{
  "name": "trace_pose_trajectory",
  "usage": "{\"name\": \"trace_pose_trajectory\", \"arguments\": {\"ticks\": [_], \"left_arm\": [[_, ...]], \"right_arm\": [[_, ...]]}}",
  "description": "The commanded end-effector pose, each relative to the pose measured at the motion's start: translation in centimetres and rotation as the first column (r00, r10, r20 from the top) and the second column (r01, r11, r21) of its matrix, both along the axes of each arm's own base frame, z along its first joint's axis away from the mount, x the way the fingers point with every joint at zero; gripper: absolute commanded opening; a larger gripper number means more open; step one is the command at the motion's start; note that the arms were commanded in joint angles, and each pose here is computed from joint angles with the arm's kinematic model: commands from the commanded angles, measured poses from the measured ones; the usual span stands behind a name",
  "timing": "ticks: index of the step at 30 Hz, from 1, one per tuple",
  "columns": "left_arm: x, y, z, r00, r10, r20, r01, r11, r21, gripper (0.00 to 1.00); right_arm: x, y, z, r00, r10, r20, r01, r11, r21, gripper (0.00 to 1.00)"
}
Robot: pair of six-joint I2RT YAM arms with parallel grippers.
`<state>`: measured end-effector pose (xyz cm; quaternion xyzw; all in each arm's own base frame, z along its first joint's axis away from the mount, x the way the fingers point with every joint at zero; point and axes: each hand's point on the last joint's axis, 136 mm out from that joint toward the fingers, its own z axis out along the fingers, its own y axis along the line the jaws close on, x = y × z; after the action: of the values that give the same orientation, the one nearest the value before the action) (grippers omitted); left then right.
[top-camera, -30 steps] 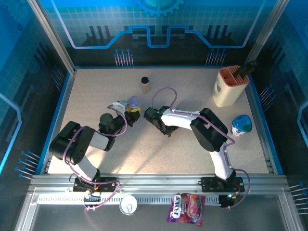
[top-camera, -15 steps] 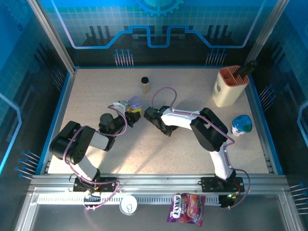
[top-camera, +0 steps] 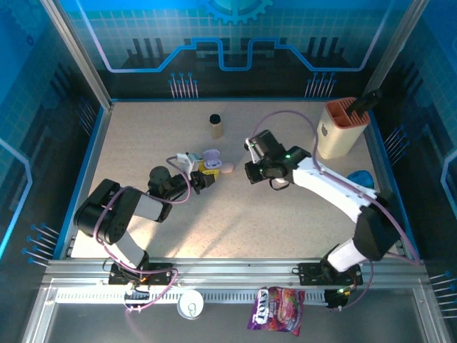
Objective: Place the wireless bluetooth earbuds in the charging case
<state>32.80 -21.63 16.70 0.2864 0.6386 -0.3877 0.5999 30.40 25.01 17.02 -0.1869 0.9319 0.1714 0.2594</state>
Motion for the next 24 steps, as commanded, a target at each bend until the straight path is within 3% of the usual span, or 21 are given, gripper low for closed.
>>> {"name": "trace_pose_trajectory", "arguments": {"ticks": [1, 7, 10, 24], "left_arm": [[-1.6, -1.5, 2.3, 0.987, -0.146, 0.061, 0.148, 0.989, -0.024, 0.30], [-3.4, -2.8, 2.7, 0.960, -0.275, 0.047, 0.277, 0.960, -0.034, 0.30], [-4.2, -3.2, 2.8, 0.946, -0.322, 0.045, 0.323, 0.946, -0.033, 0.30], [-6.4, -3.7, 3.9, 0.909, -0.409, 0.080, 0.412, 0.911, -0.021, 0.32]], "right_arm": [[-2.6, 4.3, 4.2, 0.973, 0.228, 0.027, -0.225, 0.926, 0.304, 0.10], [-4.5, 6.4, 8.1, 0.932, 0.355, 0.080, -0.351, 0.819, 0.454, 0.09], [-4.3, 7.0, 8.7, 0.927, 0.364, 0.090, -0.361, 0.803, 0.474, 0.10], [-3.1, 7.0, 6.1, 0.939, 0.341, 0.038, -0.324, 0.845, 0.424, 0.10]]}}
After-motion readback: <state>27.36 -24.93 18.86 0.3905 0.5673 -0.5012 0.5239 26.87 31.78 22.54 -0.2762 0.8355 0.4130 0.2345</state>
